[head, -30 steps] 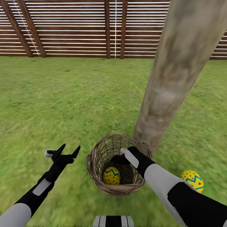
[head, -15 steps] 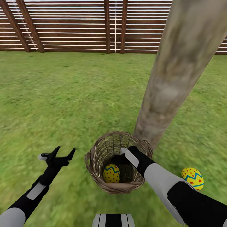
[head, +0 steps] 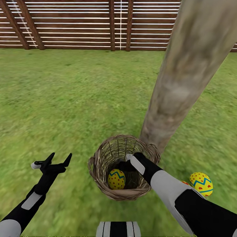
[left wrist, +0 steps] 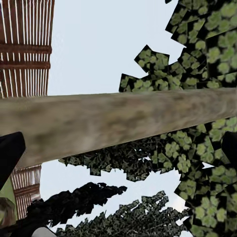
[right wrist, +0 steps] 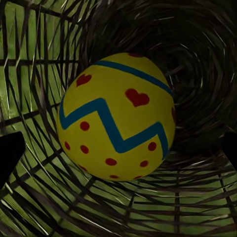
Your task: Take the three Easter eggs out of the wicker basket on the lawn in the garden, then place them on the lawn next to a single tree (choose any tree) so that all three eggs are next to the same tree and none are left in the basket.
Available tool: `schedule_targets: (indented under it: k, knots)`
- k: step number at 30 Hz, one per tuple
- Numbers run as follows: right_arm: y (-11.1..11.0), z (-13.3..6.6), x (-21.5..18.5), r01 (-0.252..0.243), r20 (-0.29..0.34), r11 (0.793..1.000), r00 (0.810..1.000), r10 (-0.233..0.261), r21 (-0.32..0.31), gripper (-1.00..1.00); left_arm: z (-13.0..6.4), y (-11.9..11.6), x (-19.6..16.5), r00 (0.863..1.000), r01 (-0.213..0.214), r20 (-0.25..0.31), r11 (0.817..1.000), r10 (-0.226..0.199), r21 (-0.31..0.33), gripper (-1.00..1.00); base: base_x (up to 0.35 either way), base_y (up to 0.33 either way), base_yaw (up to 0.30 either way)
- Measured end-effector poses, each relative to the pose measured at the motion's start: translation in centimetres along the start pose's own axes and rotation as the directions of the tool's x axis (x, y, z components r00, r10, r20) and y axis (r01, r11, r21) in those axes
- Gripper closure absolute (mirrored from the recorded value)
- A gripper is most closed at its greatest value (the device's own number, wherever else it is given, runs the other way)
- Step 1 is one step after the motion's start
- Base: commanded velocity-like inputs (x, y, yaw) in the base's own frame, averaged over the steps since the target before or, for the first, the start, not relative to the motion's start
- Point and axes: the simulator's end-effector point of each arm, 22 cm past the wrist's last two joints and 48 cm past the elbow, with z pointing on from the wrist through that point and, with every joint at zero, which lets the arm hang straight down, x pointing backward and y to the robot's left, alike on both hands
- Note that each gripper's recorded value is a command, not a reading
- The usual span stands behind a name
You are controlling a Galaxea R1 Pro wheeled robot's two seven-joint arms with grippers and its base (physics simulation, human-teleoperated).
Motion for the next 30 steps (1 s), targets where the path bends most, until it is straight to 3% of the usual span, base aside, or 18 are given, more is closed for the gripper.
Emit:
schedule_targets:
  k: [8, 15, 23, 30]
  knots:
    - [-0.9, 1.4, 0.2, -0.003, -0.011, 1.000, 1.000, 0.003, 0.022, -1.00, -0.9, 1.4, -0.3, 1.000, 0.012, 0.015, 1.000, -0.012, -0.022, -1.00, 0.000, 0.000, 0.000]
    - [-3.7, 1.3, -2.0, 0.002, 0.005, 0.988, 1.000, -0.002, 0.156, -1.00, -1.8, 2.9, -0.3, 0.999, 0.027, 0.026, 0.999, -0.026, -0.047, -1.00, 0.000, 0.000, 0.000]
    - [-2.4, 1.7, -3.6, 0.021, 0.035, 0.990, 0.999, -0.026, 0.136, -1.00, -2.9, 4.5, -0.4, 0.998, 0.045, 0.041, 0.996, -0.042, -0.075, -1.00, 0.000, 0.000, 0.000]
    - [-2.1, 3.2, -2.5, 0.030, -0.008, 0.993, 1.000, -0.029, 0.116, -1.00, -4.1, 6.1, -0.4, 0.997, 0.063, 0.055, 0.993, -0.058, -0.104, -1.00, 0.000, 0.000, 0.000]
